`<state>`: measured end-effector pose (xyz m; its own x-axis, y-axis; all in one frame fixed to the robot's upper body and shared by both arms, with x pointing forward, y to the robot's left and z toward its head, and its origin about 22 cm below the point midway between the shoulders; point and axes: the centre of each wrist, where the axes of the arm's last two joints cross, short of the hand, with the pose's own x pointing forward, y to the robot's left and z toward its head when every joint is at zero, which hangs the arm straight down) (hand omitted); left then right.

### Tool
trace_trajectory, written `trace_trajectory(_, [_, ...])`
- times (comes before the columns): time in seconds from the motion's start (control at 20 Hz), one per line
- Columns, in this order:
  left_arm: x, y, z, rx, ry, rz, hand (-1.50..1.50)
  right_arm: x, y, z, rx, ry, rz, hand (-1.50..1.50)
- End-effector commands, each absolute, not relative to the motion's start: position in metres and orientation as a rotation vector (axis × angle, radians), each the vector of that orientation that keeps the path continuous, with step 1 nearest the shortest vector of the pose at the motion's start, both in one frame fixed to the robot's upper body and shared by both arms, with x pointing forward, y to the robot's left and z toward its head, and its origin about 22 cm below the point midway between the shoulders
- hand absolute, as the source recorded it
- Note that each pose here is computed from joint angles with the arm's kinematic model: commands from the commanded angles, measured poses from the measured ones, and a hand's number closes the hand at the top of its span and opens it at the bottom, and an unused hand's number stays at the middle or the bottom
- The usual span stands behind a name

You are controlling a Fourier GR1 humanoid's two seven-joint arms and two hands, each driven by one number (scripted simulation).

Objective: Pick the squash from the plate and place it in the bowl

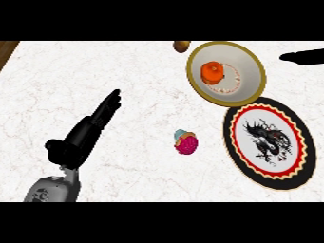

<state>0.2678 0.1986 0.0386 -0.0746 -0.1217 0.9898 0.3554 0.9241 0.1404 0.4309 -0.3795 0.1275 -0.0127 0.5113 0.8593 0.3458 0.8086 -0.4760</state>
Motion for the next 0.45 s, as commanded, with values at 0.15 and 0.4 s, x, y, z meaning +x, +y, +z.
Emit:
trace_trajectory(0.15, [0.274,0.195,0.037,-0.177,-1.616,-0.405,0.0,0.377,-0.473,0.122,-0.664,-1.652,0.062,-1.5])
trace_trajectory(0.4, [0.28,0.182,0.045,-0.208,-1.614,-0.401,0.0,0.36,-0.495,0.121,-0.607,-1.667,0.075,-1.5])
